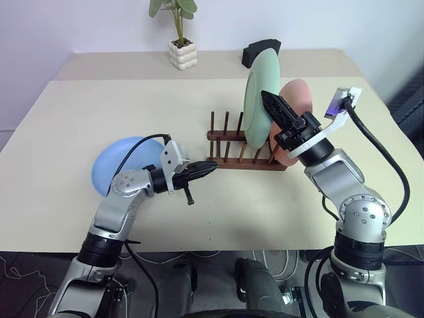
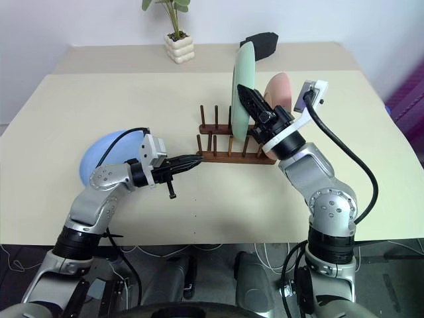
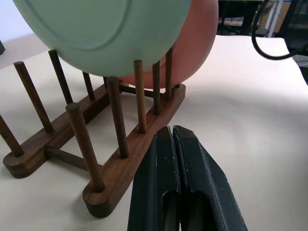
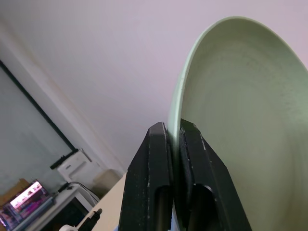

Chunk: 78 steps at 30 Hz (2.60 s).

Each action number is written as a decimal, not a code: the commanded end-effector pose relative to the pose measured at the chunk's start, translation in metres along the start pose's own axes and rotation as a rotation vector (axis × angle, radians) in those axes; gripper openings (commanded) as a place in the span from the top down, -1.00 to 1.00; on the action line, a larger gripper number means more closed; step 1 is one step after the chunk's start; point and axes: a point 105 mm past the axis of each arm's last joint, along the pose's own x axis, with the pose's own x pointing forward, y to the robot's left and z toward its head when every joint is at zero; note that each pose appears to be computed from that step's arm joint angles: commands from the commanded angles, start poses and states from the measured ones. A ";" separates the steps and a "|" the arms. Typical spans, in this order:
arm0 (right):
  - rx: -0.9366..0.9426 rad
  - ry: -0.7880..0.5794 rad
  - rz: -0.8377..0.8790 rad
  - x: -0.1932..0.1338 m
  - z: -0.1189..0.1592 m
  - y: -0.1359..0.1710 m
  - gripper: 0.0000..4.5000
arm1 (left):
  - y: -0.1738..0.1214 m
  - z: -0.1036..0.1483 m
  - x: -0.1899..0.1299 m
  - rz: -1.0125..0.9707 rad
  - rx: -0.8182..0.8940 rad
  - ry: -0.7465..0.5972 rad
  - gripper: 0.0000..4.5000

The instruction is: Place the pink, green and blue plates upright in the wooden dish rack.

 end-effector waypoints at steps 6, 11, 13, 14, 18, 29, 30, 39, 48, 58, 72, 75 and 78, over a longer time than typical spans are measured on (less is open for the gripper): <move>0.039 -0.050 0.003 -0.004 0.008 0.001 0.33 | 0.002 0.014 -0.001 0.006 0.032 -0.035 1.00; 0.039 -0.054 -0.005 -0.005 0.008 0.000 -0.78 | 0.002 0.014 -0.002 0.007 0.031 -0.035 1.00; 0.025 -0.053 -0.003 -0.005 0.008 0.000 -0.98 | 0.001 0.014 -0.002 0.007 0.030 -0.035 1.00; 0.019 -0.053 -0.001 -0.005 0.009 0.001 -0.98 | 0.001 0.014 -0.002 0.007 0.030 -0.035 1.00; -0.049 -0.046 0.005 -0.004 0.014 0.003 -0.98 | 0.001 0.014 -0.001 0.006 0.027 -0.036 1.00; -0.211 -0.016 0.159 0.006 0.031 0.044 -0.98 | 0.000 0.015 -0.001 0.006 0.019 -0.037 1.00; -0.221 -0.017 0.172 0.007 0.032 0.047 -0.98 | 0.000 0.014 -0.001 0.006 0.019 -0.037 1.00; -0.590 0.101 0.238 0.012 0.036 0.059 -1.00 | 0.041 0.031 -0.032 0.223 -0.079 -0.076 0.60; -0.900 0.314 0.419 0.021 -0.012 0.061 -1.00 | 0.119 0.033 -0.136 0.779 -0.053 0.063 -0.98; -0.988 0.408 0.617 0.024 -0.055 0.075 -1.00 | 0.128 -0.027 -0.233 1.179 -0.288 0.551 -0.98; -0.954 0.395 0.608 0.024 -0.061 0.074 -1.00 | 0.103 -0.053 -0.214 1.042 -0.436 0.604 0.23; -0.954 0.393 0.604 0.024 -0.061 0.074 -1.00 | 0.107 -0.050 -0.210 1.046 -0.451 0.545 0.87; -0.982 0.403 0.573 0.025 -0.061 0.067 -1.00 | 0.118 -0.027 -0.193 1.031 -0.414 0.380 0.96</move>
